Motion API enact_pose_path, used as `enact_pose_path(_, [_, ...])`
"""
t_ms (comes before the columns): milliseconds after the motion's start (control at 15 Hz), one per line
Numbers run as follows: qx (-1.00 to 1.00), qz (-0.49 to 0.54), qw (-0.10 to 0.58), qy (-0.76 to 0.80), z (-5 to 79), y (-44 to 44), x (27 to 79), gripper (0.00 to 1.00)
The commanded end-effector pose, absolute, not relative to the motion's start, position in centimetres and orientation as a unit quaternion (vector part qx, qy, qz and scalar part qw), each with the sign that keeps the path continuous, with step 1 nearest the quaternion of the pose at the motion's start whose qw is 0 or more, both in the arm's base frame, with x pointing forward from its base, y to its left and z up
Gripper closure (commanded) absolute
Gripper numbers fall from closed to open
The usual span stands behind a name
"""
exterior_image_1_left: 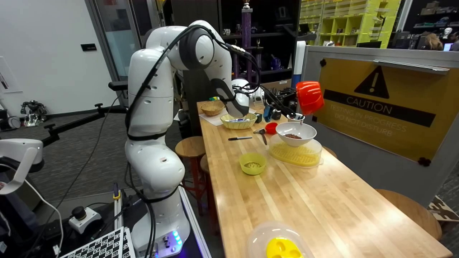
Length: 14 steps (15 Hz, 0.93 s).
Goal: Pour the contents of the orange bowl into the white bowl on the left
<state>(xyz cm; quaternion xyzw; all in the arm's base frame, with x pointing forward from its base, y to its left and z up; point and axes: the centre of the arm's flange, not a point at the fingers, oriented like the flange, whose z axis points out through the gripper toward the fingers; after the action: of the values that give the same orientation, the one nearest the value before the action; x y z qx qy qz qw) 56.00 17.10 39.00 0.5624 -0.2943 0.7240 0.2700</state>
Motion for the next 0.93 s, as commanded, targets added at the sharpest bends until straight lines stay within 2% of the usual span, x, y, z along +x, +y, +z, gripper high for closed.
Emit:
enact_pose_path(0, [0.531, 0.747, 0.272, -0.293, 39.54, 17.39, 56.44, 0.99])
enact_pose_path(867, [0.482, 0.786, 0.283, -0.264, 40.17, 17.45, 56.87, 0.99])
